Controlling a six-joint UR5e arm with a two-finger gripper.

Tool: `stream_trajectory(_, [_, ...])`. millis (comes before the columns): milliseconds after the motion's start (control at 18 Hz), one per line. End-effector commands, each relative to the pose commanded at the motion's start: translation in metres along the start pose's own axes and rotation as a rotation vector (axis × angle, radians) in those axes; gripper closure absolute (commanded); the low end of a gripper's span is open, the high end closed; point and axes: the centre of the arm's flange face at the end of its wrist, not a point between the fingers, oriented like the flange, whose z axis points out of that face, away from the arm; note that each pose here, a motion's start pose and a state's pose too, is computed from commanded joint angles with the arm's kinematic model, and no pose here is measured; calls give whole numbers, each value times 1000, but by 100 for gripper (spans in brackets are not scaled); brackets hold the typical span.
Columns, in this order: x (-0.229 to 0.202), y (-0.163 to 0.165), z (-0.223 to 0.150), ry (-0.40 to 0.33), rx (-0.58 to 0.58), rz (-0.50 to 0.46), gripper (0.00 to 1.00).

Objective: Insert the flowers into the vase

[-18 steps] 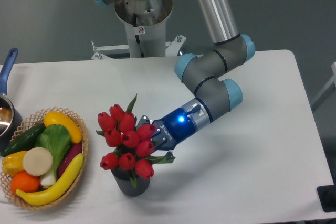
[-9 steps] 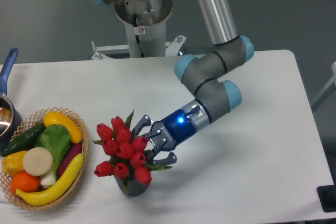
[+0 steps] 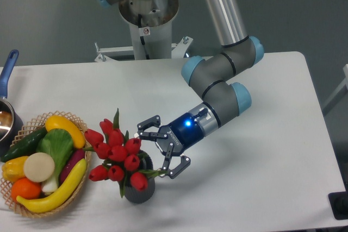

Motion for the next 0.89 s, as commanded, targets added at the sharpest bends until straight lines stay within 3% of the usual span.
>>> stream_trajectory(278, [3,-25,-9,-29,-182,104,0])
stream_trajectory(500, [12,-74,-22,-88,-447,206,0])
stream_trajectory(667, [20,-110,-36,-159,-646,259,0])
stream_trajectory(889, [39,-167,-63,-320,-771,209,0])
